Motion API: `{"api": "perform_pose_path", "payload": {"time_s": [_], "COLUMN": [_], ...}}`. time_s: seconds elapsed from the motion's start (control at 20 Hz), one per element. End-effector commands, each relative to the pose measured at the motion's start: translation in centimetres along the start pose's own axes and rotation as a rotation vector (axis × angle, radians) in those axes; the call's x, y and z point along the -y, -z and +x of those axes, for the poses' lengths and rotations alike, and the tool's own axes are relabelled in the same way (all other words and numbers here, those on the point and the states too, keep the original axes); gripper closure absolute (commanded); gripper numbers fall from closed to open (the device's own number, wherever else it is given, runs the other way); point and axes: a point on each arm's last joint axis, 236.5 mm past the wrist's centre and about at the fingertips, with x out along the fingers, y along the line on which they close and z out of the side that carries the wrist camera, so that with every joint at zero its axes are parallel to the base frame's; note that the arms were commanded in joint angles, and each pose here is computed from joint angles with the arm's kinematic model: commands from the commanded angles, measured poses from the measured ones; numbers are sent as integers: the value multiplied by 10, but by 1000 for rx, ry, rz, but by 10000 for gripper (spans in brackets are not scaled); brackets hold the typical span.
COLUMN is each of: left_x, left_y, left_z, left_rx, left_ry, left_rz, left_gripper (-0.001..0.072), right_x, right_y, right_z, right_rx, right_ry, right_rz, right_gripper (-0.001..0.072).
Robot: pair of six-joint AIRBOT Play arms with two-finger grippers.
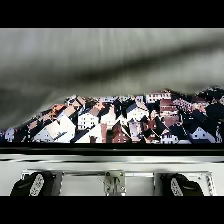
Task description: Fold the shirts.
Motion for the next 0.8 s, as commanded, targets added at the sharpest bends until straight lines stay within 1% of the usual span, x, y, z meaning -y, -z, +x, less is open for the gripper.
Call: {"api": "perform_pose_path", "payload": {"time_s": [0.0,0.1,0.2,0.3,0.45,0.5,0.65,0.75], "left_x": [5,-5,-11,-19,-38,-46,-70,-86], "left_y": [33,67,100,149,227,255,348,408], "left_z": [-32,-36,-36,-39,-35,-33,-26,-17], "left_rx": [-184,-323,-435,-605,-821,-888,-1117,-1238], "left_ry": [-58,-88,-96,-98,-97,-87,-64,-55], "left_rz": [-15,-20,-70,-116,-185,-190,-270,-336], "left_gripper": [679,679,679,679,679,679,679,679], "right_x": [-5,-3,2,7,14,16,20,24], "right_y": [20,45,83,125,183,212,327,396], "right_z": [-37,-37,-32,-24,9,24,55,79], "right_rx": [-95,-204,-371,-563,-804,-898,-1252,-1391], "right_ry": [28,30,35,30,-4,-19,-84,-102], "right_rz": [3,5,23,50,123,162,240,293], "right_gripper": [662,662,662,662,662,663,662,662]}}
